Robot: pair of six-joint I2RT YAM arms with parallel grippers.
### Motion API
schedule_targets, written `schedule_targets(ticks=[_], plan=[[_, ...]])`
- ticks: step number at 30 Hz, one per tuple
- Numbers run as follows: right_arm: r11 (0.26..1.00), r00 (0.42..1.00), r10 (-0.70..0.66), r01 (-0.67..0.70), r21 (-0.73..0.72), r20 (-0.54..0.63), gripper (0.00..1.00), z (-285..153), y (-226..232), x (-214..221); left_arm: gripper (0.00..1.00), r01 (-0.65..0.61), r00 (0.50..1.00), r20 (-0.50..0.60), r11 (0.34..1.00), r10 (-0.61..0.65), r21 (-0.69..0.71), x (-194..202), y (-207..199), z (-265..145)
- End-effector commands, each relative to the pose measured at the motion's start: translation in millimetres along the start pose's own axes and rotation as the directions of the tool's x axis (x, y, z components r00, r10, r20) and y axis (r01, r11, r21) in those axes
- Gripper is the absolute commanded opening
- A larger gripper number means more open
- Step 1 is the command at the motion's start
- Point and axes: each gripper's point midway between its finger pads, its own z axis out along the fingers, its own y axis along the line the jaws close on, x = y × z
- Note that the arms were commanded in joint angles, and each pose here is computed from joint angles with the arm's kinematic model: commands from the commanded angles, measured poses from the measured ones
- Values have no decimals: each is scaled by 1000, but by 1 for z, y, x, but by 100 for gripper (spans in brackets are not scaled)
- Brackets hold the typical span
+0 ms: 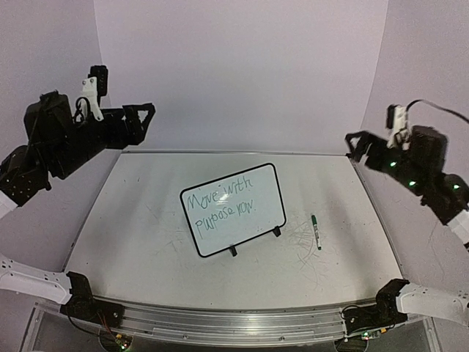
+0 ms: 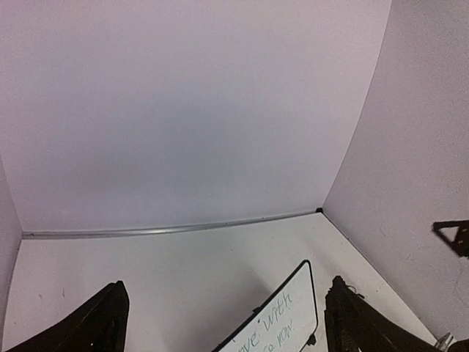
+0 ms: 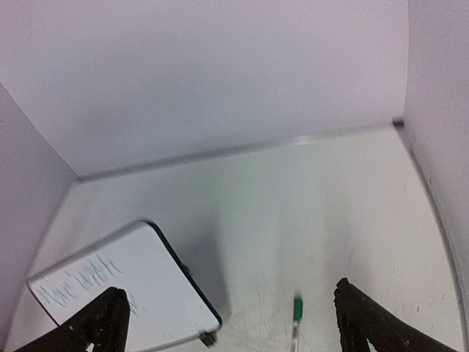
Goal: Write a sentence on the whiteboard
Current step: Put down the whiteboard marker at the corner of the board, then reset both arms
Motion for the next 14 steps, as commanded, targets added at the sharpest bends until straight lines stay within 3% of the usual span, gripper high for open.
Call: schedule_targets(ticks=[1,6,10,14], plan=[[988,959,-146,129,85,243,98,-74,-3,-98,95,-26,990,136,994,41,-111,-60,23,-23],[988,930,-136,100,121,341,98,-104,-3,-143,96,-29,984,173,993,49,-112,-78,25,-32],[993,923,-104,74,95,371,98,-116,-1,-150,97,-17,981,189,993,39,-113,-82,30,-40],[996,878,-93,80,48,469,98,-133,-1,-149,98,-15,981,190,991,39,-131,-82,33,-41]])
